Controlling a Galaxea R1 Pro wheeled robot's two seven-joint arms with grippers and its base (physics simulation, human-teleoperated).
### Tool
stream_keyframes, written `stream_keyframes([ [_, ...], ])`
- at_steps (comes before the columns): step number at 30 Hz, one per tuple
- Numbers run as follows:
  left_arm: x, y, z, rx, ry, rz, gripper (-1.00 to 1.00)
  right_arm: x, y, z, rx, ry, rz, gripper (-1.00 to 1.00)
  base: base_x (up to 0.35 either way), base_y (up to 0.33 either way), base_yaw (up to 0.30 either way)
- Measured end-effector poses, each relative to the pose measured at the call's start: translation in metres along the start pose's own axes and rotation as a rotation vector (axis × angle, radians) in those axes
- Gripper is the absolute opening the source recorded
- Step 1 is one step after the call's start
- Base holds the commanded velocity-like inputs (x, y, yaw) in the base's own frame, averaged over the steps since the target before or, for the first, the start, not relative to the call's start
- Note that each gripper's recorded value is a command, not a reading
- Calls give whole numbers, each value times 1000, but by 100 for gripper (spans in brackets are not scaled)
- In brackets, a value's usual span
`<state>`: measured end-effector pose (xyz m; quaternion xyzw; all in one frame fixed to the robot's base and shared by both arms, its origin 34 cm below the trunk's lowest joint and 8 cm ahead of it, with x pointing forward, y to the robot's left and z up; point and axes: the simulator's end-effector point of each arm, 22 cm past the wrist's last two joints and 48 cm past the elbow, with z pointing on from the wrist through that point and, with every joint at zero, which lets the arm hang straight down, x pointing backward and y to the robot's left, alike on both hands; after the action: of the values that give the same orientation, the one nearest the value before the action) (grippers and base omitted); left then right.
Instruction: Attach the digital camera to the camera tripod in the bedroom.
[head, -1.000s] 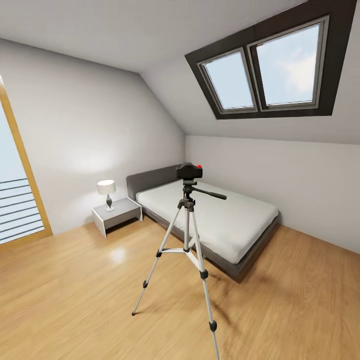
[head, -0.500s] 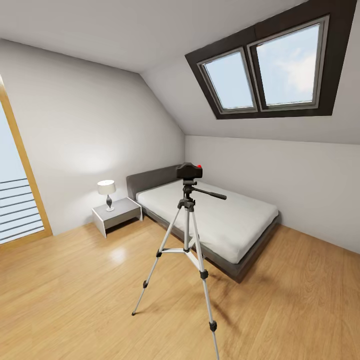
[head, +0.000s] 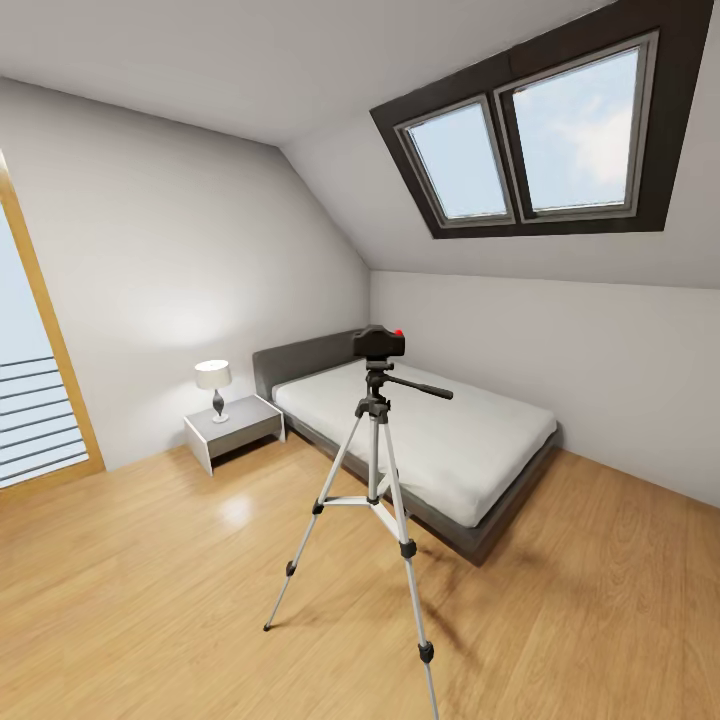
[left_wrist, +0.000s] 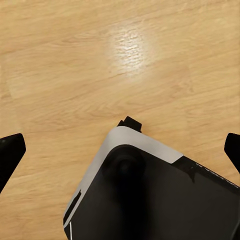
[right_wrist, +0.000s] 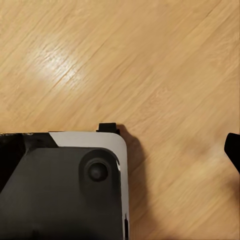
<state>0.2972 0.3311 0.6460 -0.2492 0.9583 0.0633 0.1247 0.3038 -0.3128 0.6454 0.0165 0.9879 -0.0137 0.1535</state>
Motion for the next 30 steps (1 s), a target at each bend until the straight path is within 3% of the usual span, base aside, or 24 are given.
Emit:
stream_keyframes([
  [8, 0, 0, 0, 0, 0, 0, 100, 0, 20, 1, -26, -1, 8, 100, 0, 0, 0],
  [30, 0, 0, 0, 0, 0, 0, 100, 1, 24, 1, -30, 1, 4, 100, 0, 0, 0],
])
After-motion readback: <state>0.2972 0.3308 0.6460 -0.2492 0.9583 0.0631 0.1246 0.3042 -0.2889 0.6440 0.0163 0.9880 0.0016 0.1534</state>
